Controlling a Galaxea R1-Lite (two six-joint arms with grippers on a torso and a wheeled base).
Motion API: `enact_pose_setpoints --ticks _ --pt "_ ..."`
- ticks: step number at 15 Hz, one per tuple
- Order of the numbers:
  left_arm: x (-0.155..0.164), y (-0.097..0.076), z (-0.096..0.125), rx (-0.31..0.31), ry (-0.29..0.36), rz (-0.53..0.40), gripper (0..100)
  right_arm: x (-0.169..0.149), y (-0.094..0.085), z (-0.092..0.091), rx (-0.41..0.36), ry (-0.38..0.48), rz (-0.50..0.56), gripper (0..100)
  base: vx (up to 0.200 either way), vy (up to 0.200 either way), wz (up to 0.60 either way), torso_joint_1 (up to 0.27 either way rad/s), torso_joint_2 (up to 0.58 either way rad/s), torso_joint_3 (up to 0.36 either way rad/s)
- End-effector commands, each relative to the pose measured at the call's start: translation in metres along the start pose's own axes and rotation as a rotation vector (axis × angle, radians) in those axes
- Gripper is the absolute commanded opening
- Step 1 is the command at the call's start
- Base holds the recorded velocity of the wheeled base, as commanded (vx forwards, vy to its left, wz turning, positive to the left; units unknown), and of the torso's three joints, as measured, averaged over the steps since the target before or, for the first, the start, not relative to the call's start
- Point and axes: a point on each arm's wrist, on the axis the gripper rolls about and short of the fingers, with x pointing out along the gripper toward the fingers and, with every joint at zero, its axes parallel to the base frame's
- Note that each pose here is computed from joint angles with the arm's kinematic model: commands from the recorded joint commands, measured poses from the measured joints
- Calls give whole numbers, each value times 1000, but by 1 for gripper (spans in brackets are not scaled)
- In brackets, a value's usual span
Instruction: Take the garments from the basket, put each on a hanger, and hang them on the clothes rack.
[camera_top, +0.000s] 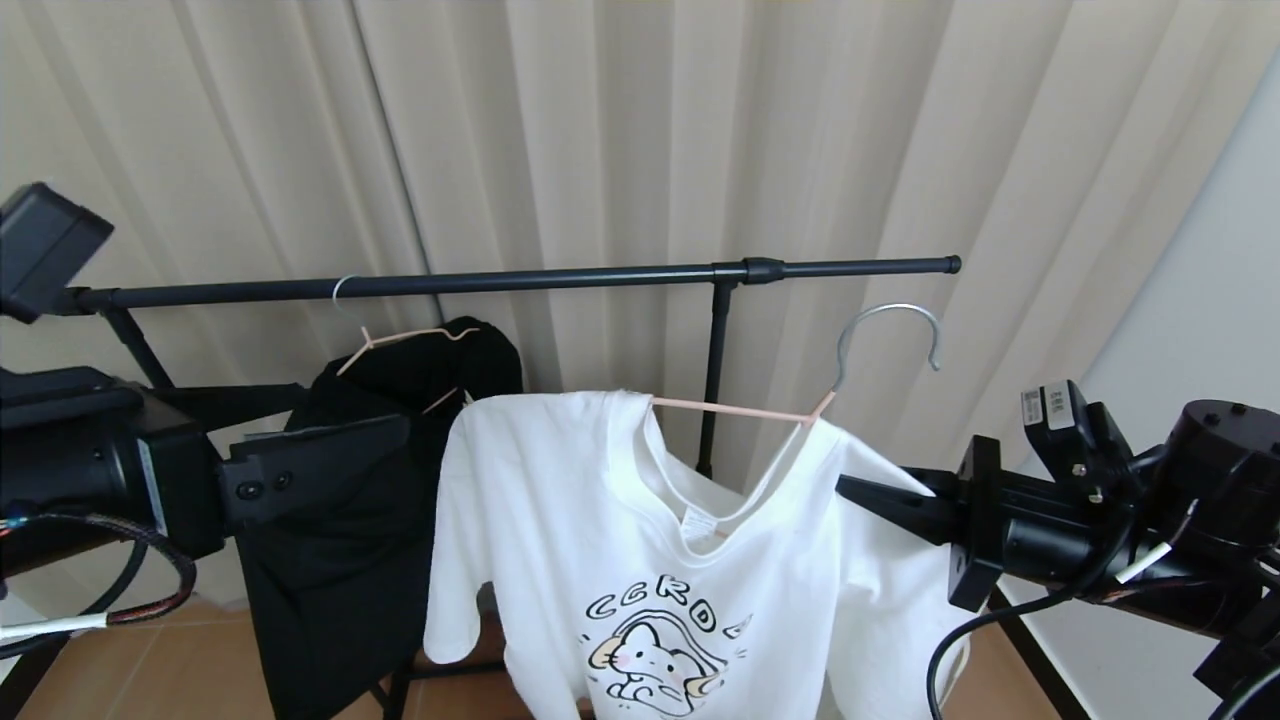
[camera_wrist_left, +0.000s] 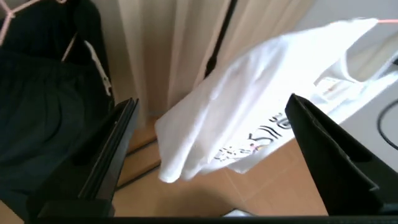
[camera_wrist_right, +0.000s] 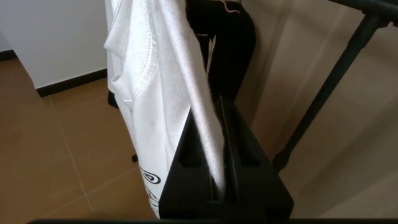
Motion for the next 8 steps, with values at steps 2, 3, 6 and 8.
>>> enact_pose_setpoints --ticks 2,3,6,8 --pt "19 -19 13 143 31 -117 100 10 11 -8 20 25 61 0 0 0 0 0 0 0" --pt "24 -24 10 189 57 -157 100 10 12 -7 19 24 64 0 0 0 0 0 0 0" --pt "43 -35 3 319 137 -251 100 13 18 -9 23 30 92 0 0 0 0 0 0 0" --pt "53 -38 6 364 172 -326 100 15 23 -9 23 32 112 0 0 0 0 0 0 0"
